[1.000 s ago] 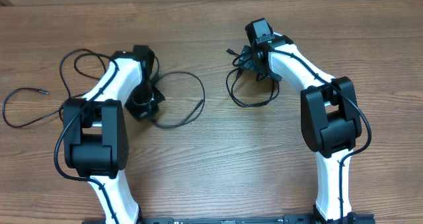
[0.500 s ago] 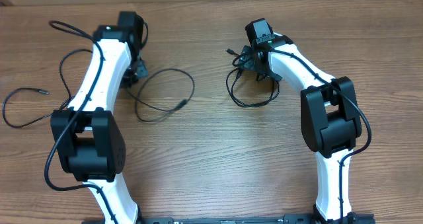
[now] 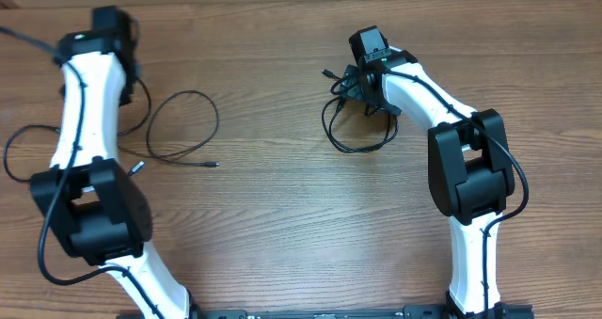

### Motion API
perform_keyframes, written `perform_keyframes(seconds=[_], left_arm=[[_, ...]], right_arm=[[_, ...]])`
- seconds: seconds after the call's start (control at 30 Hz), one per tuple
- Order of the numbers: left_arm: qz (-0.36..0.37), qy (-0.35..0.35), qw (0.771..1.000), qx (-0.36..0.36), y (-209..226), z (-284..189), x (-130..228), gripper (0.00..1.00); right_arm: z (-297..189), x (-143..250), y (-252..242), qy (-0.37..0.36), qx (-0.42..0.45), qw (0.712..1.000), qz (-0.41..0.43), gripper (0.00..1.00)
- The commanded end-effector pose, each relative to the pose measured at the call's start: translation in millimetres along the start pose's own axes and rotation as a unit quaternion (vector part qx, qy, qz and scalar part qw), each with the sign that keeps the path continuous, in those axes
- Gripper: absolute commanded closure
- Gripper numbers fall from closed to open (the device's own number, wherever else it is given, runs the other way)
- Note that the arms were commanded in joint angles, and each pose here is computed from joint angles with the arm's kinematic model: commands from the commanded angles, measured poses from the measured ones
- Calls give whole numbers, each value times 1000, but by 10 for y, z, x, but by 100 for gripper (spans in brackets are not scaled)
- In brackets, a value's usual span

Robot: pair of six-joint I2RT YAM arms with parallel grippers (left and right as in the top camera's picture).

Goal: Untangle cables

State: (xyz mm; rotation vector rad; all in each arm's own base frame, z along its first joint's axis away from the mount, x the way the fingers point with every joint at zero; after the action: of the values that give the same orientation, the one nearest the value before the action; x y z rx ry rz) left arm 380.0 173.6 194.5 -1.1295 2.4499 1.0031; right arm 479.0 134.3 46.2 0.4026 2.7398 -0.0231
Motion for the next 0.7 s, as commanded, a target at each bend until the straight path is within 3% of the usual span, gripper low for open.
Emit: perform_keyframes(seconds=[0.0, 0.07, 0.1, 0.17, 0.2, 0.3, 0.43, 0.67], left_arm=[[-47, 38, 997, 51, 157, 40, -64, 91], [-57, 67, 993, 81, 147, 96, -32, 66], [-63, 78, 991, 89, 165, 129, -25, 38], [-70, 93, 988, 105, 161, 155, -13, 18], [-70, 99, 986, 115, 142, 153, -2, 14], [-43, 133, 971, 192, -54, 69, 80, 9], [9, 181, 936, 303, -353, -102, 258, 12], [69, 207, 924, 315, -665, -193, 644, 12]], right_arm=[[100, 68, -22, 10, 7, 1000, -1, 0], [100, 68, -22, 10, 7, 1000, -1, 0], [100, 68, -22, 10, 7, 1000, -1, 0], [100, 69, -23, 10, 7, 1000, -1, 0], [100, 68, -22, 10, 7, 1000, -1, 0], [100, 69, -23, 10, 7, 1000, -1, 0], [100, 68, -22, 10, 7, 1000, -1, 0], [100, 68, -22, 10, 7, 1000, -1, 0]])
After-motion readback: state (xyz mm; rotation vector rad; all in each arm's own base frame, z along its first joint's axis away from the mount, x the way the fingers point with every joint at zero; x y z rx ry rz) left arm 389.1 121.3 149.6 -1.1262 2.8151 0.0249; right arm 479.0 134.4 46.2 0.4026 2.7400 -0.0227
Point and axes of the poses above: each gripper's point midway between its finger pads, its own z axis out along the fingers, its own y axis along the line the jaws close on, x = y × z, the point moved 4 cm from there along -z, back along the fingers, and after that the axes turned 6 degrees about -z, right-handed, at the moved point
